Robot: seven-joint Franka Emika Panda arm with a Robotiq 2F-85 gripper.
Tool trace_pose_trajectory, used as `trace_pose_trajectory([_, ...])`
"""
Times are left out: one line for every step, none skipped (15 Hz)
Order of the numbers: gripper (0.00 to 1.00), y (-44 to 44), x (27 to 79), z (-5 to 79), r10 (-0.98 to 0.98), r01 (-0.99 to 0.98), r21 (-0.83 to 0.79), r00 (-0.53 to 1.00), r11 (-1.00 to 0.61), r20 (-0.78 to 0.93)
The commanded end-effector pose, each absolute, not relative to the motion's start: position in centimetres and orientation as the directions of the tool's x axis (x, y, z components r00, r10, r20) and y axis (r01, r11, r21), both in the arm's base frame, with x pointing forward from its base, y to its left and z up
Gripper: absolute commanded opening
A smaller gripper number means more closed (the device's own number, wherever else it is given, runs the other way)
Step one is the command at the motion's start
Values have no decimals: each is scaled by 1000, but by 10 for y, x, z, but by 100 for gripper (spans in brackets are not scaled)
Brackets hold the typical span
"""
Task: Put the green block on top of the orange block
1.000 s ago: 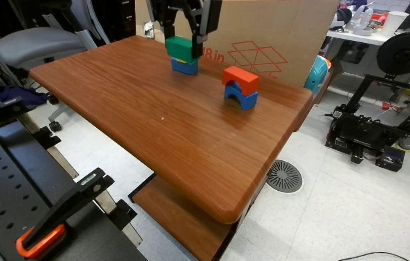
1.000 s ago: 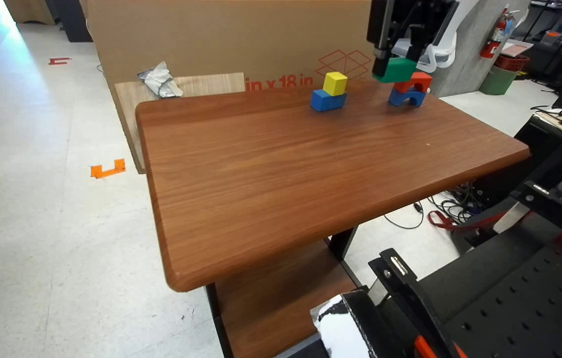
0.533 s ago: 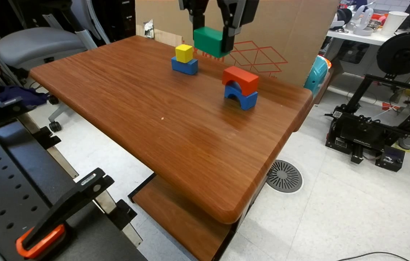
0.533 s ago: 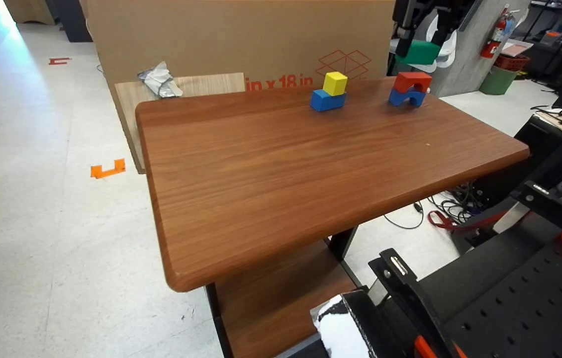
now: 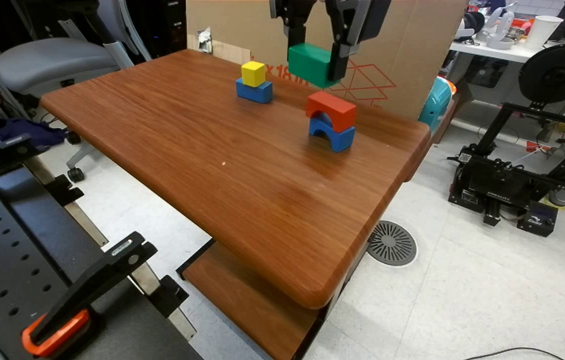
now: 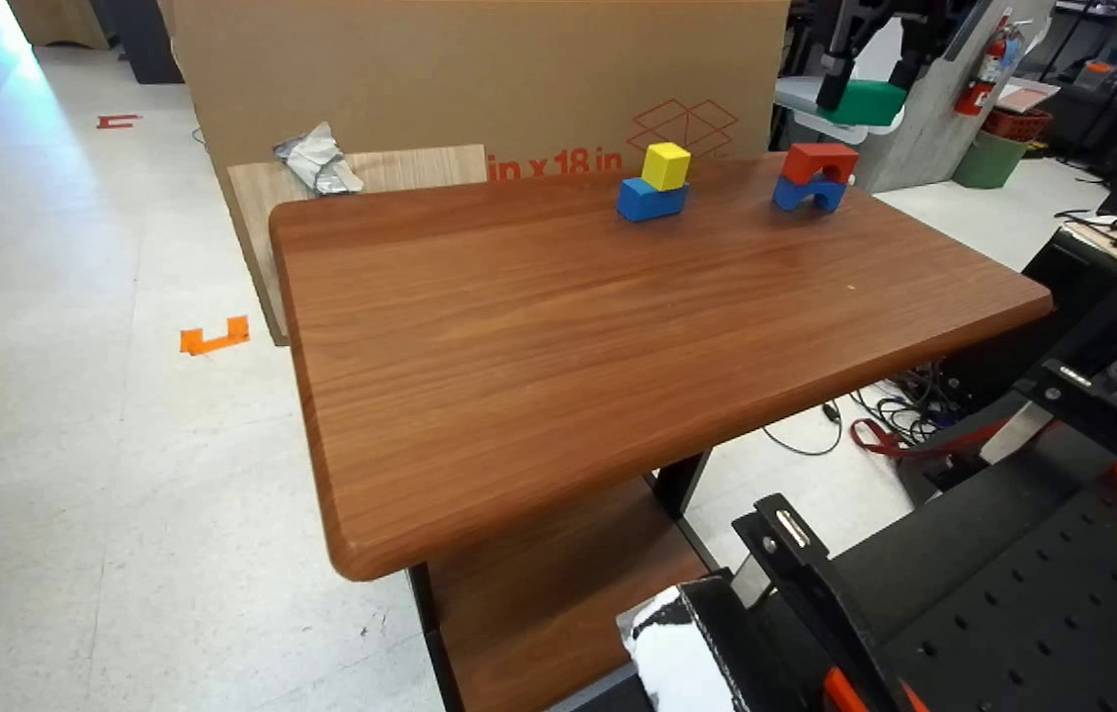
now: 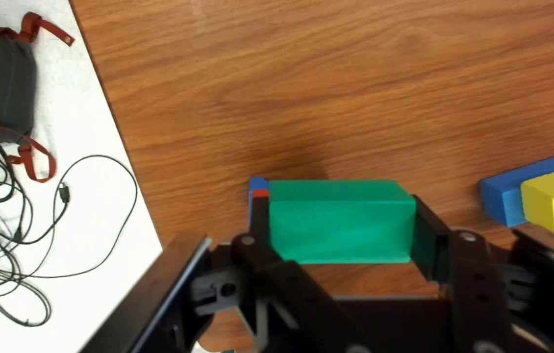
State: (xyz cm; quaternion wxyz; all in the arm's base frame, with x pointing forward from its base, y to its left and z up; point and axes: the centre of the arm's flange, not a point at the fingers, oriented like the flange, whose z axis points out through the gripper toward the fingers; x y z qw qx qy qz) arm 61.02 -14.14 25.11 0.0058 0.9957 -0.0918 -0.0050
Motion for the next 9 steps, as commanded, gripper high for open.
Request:
trace_pose_trajectory([41,-143,625,247,-204,-204,19,978,-979,-29])
trace_pose_trajectory([41,-143,628,245,-209,-208,20,978,-978,-27])
trace_pose_trajectory([41,-143,630,244,-214,-214,20,976,-977,-27])
trace_pose_trajectory([41,-144,632,242,-218,-217,21,976,-976,-29])
trace_pose_trajectory([41,-144,634,241,-221,-221,21,975,-975,-31])
trace_pose_trajectory([41,-145,635,239,-224,-223,22,974,-975,-34])
trace_pose_trajectory([41,-145,636,238,-228,-227,22,973,-974,-36])
trace_pose_trajectory([41,-146,636,238,-230,-229,22,972,-973,-38])
trace_pose_trajectory([41,-147,637,236,-233,-232,23,972,-972,-40])
